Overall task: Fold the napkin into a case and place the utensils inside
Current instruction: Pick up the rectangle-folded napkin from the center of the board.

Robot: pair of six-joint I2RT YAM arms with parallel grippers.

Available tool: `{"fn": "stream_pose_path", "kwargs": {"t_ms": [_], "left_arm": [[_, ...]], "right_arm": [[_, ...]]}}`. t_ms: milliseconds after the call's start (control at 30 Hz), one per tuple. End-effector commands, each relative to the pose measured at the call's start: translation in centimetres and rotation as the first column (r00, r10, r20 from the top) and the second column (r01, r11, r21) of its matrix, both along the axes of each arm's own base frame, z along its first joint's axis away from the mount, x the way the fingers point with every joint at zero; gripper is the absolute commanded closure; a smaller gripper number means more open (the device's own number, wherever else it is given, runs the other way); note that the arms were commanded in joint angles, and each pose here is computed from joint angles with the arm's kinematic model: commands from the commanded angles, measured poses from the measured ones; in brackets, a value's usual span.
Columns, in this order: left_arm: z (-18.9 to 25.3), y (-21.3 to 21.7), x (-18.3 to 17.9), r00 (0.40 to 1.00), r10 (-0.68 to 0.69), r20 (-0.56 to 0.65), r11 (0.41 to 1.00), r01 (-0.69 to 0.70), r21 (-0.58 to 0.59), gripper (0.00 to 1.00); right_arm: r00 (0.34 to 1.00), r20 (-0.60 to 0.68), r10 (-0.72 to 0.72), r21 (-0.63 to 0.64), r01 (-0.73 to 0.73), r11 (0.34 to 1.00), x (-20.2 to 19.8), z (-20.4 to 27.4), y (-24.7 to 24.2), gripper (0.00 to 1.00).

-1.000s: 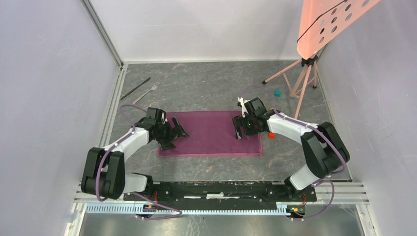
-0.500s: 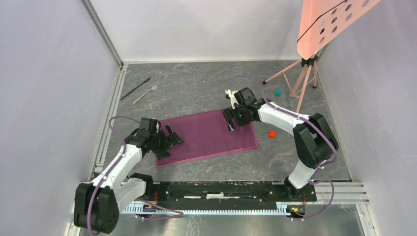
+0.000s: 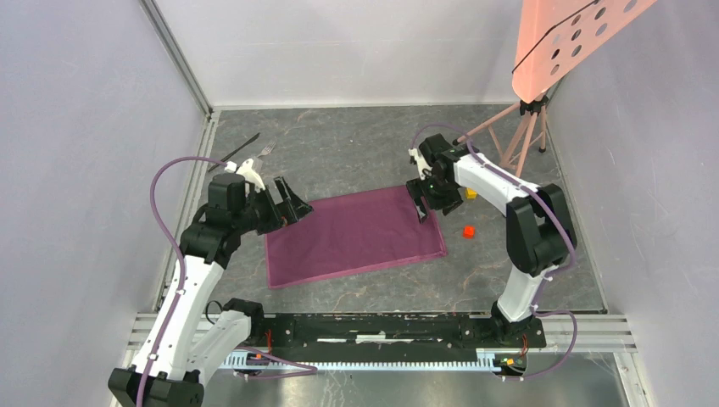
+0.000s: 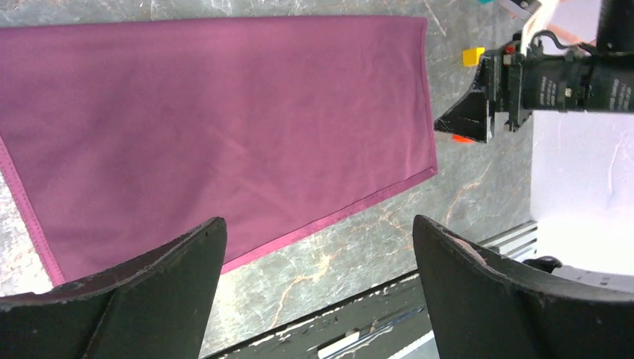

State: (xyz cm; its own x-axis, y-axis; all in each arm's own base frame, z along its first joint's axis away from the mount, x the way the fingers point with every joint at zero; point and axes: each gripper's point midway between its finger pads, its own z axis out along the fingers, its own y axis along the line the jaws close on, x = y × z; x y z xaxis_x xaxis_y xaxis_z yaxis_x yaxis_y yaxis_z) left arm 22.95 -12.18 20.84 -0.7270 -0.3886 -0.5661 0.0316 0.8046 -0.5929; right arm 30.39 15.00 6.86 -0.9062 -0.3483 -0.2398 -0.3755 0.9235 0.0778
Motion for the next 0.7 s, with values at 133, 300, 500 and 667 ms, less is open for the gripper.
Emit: {"fn": "stream_pose_path", "kwargs": {"t_ms": [133,300,500,667], "left_arm": [[0.5,0.0,-2.3,0.988,-0.127,0.088,0.990,0.121,0.068,0.00],[1.0,-0.1,-2.5,0.981,-0.132,0.142,0.991,0.125,0.052,0.00],[1.2,-0.3,-2.5,0.978,-0.141,0.156,0.990,0.136,0.047,0.00],[1.2,-0.3,-2.5,0.977,-0.145,0.156,0.989,0.139,0.047,0.00]], "right_arm": [[0.997,-0.075,-0.010,-0.053,0.006,0.999,0.5,-2.2,0.1,0.29],[0.998,-0.067,-0.011,-0.071,0.007,0.997,1.0,-2.4,0.0,0.34],[0.998,-0.055,-0.024,-0.064,0.021,0.998,1.9,-2.5,0.0,0.40],[0.998,-0.060,-0.028,-0.065,0.024,0.998,2.5,-3.2,0.1,0.44]]}}
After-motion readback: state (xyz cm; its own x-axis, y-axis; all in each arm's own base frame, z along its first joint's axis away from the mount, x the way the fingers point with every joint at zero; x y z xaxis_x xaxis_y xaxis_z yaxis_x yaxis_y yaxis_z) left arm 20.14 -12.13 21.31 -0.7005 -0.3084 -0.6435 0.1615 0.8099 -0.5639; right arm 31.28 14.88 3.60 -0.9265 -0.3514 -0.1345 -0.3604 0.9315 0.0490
